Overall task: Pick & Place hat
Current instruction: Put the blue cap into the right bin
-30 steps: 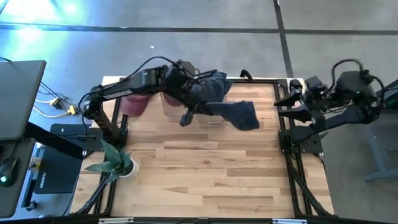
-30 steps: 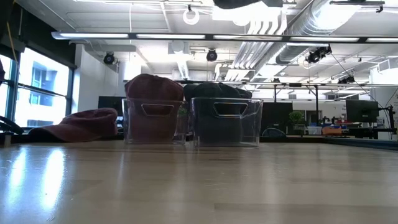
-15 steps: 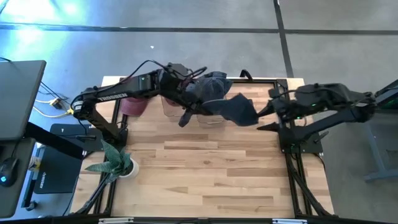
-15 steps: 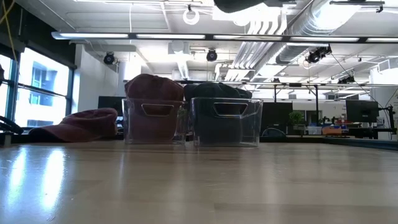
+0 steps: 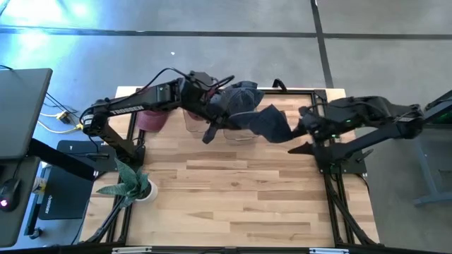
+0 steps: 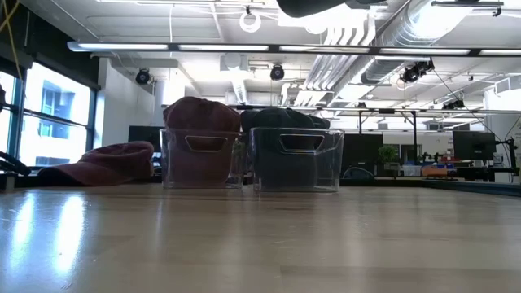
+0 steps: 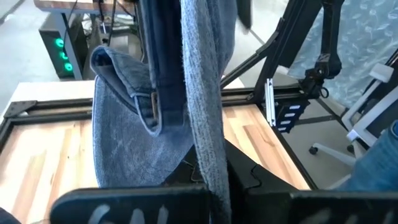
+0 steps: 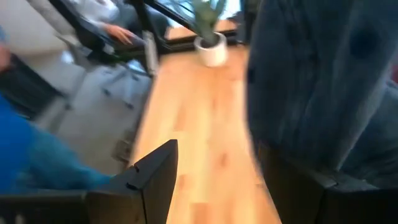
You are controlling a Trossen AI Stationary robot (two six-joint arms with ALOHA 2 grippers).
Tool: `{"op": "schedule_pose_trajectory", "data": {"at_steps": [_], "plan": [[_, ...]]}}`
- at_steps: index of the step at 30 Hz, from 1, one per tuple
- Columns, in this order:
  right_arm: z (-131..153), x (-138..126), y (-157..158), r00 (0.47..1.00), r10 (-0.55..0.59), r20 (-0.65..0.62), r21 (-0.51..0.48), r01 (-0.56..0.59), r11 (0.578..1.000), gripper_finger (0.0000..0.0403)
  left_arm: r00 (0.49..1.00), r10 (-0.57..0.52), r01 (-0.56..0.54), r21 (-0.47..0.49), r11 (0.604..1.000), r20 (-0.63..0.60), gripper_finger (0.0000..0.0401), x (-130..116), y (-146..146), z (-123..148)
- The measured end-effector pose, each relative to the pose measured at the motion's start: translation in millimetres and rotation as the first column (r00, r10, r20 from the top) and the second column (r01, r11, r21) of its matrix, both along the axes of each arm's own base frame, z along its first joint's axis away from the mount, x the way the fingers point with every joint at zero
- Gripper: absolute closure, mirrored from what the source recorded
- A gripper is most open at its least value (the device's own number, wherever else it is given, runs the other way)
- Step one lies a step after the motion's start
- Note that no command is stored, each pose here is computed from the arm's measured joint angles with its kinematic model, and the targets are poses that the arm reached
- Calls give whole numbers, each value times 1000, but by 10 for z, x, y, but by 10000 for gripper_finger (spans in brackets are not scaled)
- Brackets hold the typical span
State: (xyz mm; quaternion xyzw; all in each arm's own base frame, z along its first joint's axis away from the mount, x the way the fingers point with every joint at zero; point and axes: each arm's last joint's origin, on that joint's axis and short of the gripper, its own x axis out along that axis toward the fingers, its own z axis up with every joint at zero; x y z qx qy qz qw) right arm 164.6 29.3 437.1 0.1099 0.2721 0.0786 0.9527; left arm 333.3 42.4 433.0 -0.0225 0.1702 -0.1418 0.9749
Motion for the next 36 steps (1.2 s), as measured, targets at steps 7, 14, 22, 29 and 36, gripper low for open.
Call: {"op": "schedule_pose_trajectory", "data": {"at_steps": [7,14,22,29,36], "plan": [[7,-301,-74,989,-134,-54,50,137,989,182,1000,-13,13,-6,1000,-25,401,-11,-5,-24],[-39,-187,-80,984,-166,-63,-68,162,984,182,999,-14,14,-3,1000,-30,401,-13,-5,-29],[-216,242,30,987,4,-162,-111,-22,994,183,999,-14,14,-3,1000,-30,401,-13,-5,-29],[-171,326,58,995,30,-98,-42,-34,999,255,998,2,-2,-1,1000,-62,401,-23,-3,-56],[-112,245,47,997,-15,-82,51,19,998,390,998,1,-1,-2,1000,-65,401,-23,-5,-60]]}}
